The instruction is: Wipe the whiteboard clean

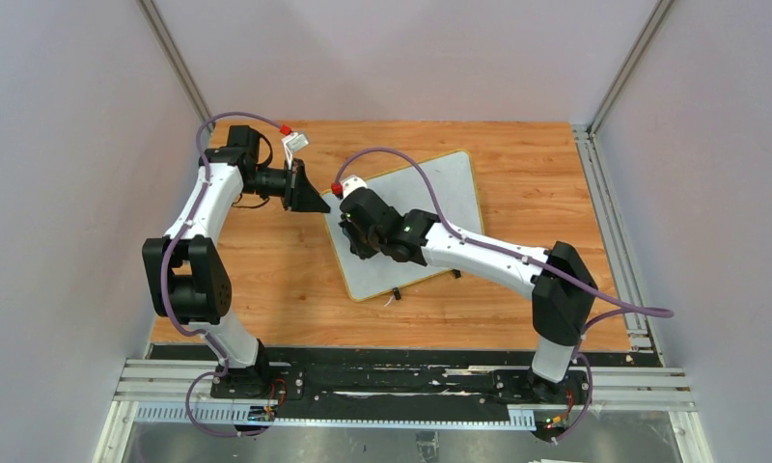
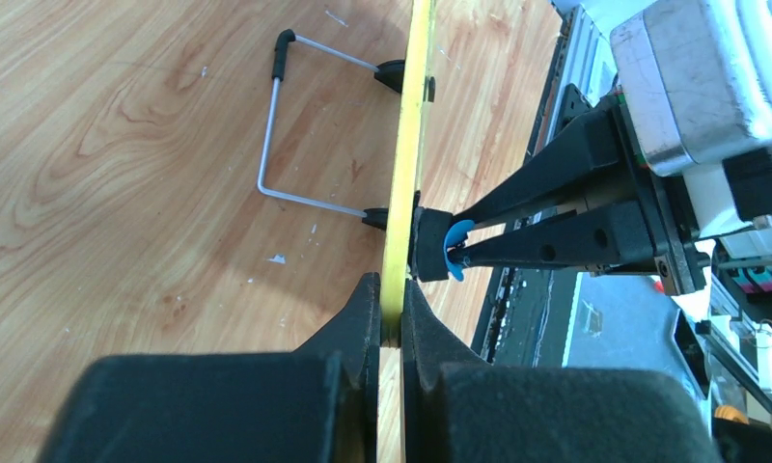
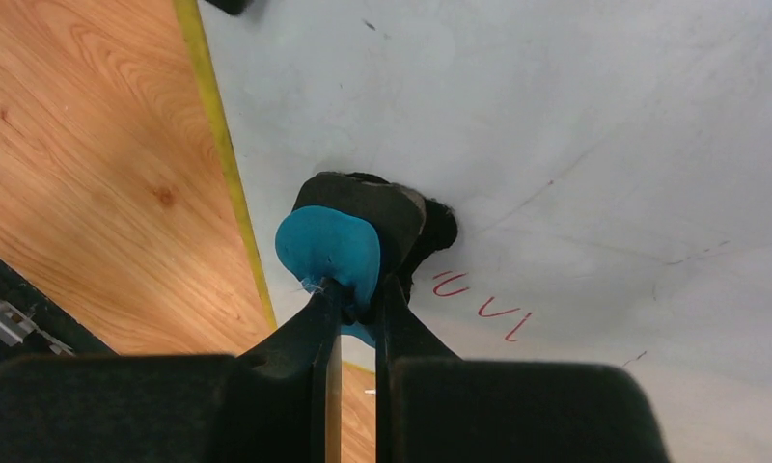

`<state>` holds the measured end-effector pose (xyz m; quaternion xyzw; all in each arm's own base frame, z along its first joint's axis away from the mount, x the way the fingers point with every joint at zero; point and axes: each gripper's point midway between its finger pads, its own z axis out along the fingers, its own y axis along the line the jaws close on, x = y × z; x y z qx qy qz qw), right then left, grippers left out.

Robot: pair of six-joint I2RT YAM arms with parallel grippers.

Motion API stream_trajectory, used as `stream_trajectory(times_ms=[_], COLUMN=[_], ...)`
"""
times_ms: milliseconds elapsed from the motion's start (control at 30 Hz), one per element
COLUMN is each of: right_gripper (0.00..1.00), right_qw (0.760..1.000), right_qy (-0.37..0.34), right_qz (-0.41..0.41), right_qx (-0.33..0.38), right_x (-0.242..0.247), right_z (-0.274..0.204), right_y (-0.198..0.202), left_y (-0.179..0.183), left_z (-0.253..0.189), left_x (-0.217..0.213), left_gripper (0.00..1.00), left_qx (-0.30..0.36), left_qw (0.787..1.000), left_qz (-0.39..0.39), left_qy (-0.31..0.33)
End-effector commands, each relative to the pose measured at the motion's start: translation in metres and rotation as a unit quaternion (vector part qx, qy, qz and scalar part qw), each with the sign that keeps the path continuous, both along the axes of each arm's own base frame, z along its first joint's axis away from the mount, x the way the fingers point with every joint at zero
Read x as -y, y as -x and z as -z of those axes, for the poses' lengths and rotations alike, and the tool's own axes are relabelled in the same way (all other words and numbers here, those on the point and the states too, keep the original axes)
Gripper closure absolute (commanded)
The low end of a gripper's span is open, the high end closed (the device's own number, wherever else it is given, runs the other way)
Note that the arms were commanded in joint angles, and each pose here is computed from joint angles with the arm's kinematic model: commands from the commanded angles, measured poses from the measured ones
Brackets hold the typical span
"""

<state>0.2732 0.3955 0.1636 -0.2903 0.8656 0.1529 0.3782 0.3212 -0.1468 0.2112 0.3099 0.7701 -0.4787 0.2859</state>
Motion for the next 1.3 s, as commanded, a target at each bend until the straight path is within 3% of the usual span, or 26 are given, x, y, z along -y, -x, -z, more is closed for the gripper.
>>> stream_trajectory(times_ms=[0, 300, 400, 533, 933, 1100, 1267], right_gripper=[0.99, 0.99, 0.99, 0.99, 0.99, 1.00, 0.99], right_qw=[1.000, 0.990, 0.989, 0.992, 0.999, 0.999, 0.997], right_qy=[0.011, 0.041, 0.036, 0.020, 0.028, 0.039, 0.045], right_qz=[0.027, 0.133, 0.142, 0.120, -0.011, 0.002, 0.058], right_qx=[0.001, -0.007, 0.002, -0.011, -0.028, -0.022, -0.019], right_x=[0.021, 0.121, 0.134, 0.117, 0.003, 0.014, 0.056], right_z=[0.002, 0.026, 0.021, 0.019, 0.024, 0.026, 0.026], right_y=[0.000, -0.011, -0.012, -0.009, 0.025, 0.023, 0.005], left_y=[0.006, 0.004, 0.005, 0.004, 0.006, 0.006, 0.006], left_z=[0.007, 0.007, 0.007, 0.007, 0.008, 0.007, 0.007], left_x=[0.001, 0.001, 0.001, 0.001, 0.001, 0.001, 0.002], left_gripper=[1.00, 1.00, 1.00, 1.00, 1.00, 1.00, 1.00], left_qx=[0.016, 0.016, 0.014, 0.014, 0.014, 0.015, 0.014], left_qw=[0.999, 0.999, 0.999, 0.999, 0.999, 0.999, 0.999], left_qz=[0.013, 0.013, 0.013, 0.014, 0.014, 0.014, 0.014], left_qy=[-0.034, -0.034, -0.033, -0.033, -0.036, -0.035, -0.035])
